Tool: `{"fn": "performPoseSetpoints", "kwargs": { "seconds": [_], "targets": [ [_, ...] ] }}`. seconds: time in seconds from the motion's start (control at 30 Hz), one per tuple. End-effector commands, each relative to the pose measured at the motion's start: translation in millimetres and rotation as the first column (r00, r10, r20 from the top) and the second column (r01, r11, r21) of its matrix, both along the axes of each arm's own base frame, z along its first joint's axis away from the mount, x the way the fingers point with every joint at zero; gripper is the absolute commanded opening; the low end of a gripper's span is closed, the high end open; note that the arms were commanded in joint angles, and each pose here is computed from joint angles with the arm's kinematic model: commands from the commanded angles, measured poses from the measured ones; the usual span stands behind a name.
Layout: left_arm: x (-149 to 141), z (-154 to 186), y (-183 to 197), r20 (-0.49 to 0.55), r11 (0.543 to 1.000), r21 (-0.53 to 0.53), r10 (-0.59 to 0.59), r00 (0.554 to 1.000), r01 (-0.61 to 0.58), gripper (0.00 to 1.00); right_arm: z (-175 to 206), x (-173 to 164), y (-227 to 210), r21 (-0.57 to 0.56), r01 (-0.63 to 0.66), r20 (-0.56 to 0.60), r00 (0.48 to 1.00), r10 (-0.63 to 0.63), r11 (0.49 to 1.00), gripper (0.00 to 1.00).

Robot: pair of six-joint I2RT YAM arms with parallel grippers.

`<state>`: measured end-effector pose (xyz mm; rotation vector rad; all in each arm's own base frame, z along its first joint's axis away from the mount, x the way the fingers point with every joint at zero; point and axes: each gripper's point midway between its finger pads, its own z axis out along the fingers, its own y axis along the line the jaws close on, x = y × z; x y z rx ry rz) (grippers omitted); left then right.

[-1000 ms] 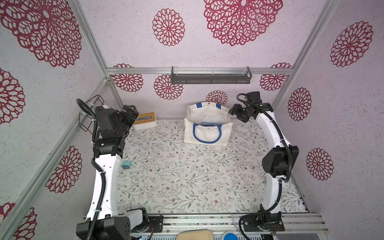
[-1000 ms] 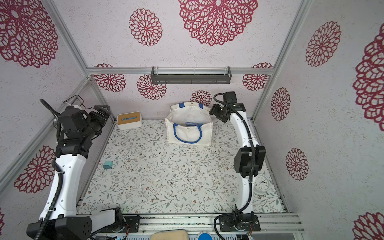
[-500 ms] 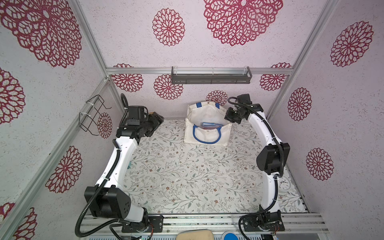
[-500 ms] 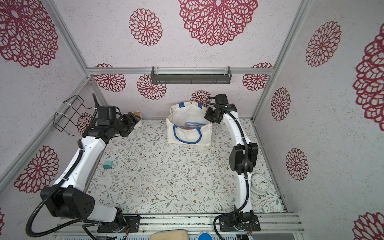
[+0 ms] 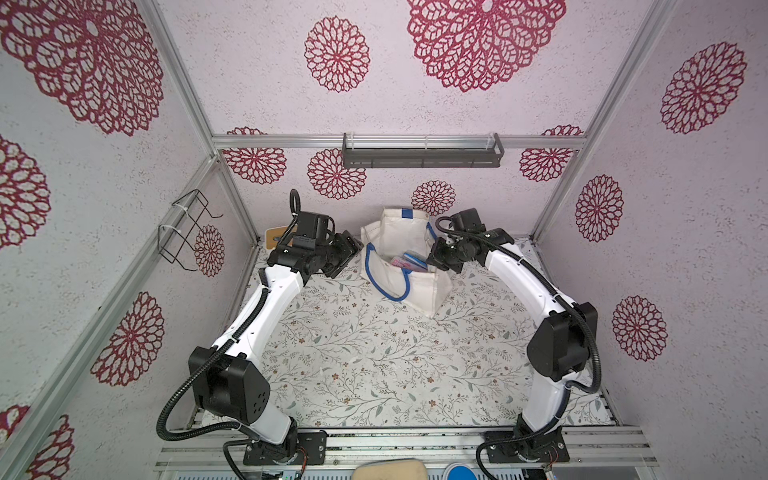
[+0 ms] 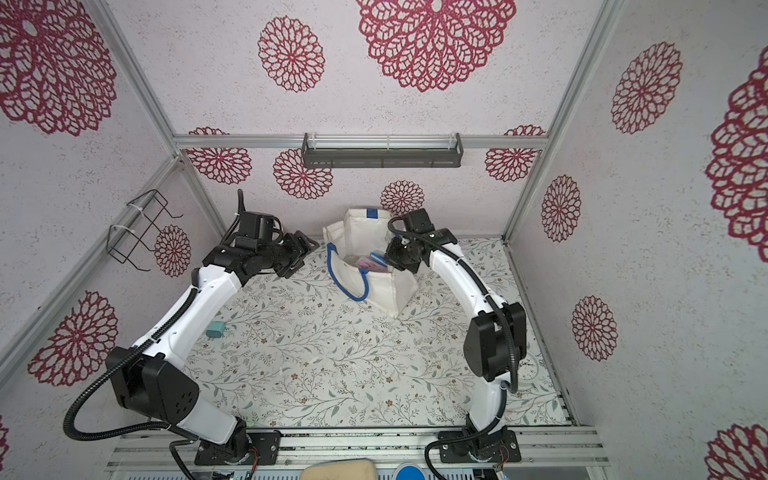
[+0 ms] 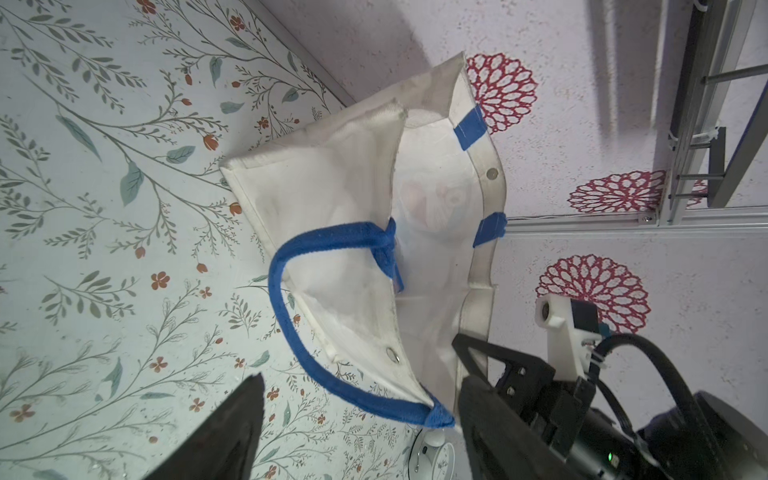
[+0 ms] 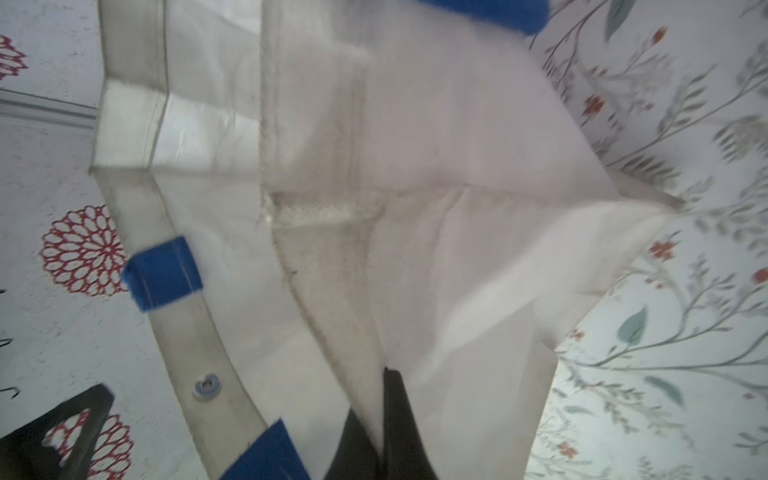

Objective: Take out the compass set from the canvas bag
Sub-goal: Adjust the canvas bag at the center of the board.

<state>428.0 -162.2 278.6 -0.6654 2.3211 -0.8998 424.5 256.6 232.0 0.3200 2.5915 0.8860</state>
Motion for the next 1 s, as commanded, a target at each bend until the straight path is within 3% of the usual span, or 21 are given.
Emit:
{"fn": "performPoseSetpoints", "kwargs": {
  "seconds": [0.0, 0.07, 0.2, 0.27, 0.4, 0.63, 0.77, 0.97],
  "targets": [
    [-6, 1, 5, -0.025, 1.000, 0.008, 0.021, 0.999, -0.021, 0.77, 48, -26, 52, 0.233, -0.036, 0.020, 0.999, 0.032, 0.972, 0.03],
    [-11, -3, 11, -0.043, 0.999, 0.032, 0.039, 0.998, -0.037, 0.77, 50, -39, 70, 0.236, -0.078, 0.022, 0.997, 0.075, 0.969, 0.12],
    [-20, -8, 22, -0.071, 0.995, 0.083, 0.069, 0.995, -0.063, 0.80, 47, -58, 62, 0.077, -0.114, 0.044, 0.993, 0.111, 0.990, 0.66],
    [-24, -11, 25, -0.092, 0.993, 0.097, 0.074, 0.993, -0.065, 0.81, 49, -64, 40, -0.021, -0.102, 0.066, 0.993, 0.103, 0.995, 0.78],
    [-28, -19, 24, -0.120, 0.993, 0.100, 0.076, 0.990, -0.064, 0.82, 66, -62, -9, -0.160, -0.058, 0.125, 0.989, 0.079, 0.985, 0.82],
    [-19, -13, 0, -0.103, 0.998, 0.016, 0.055, 0.993, -0.054, 0.82, 90, -25, -59, -0.213, 0.029, 0.204, 0.979, 0.015, 0.977, 0.74],
    [-9, -17, -19, -0.117, 0.999, 0.014, 0.035, 0.993, -0.034, 0.80, 90, 10, -65, -0.242, 0.043, 0.231, 0.973, 0.015, 0.969, 0.82],
    [4, -33, -34, -0.144, 0.999, 0.025, 0.037, 0.989, -0.034, 0.78, 68, 61, -58, -0.296, -0.004, 0.212, 0.975, 0.069, 0.955, 0.81]
  ]
}}
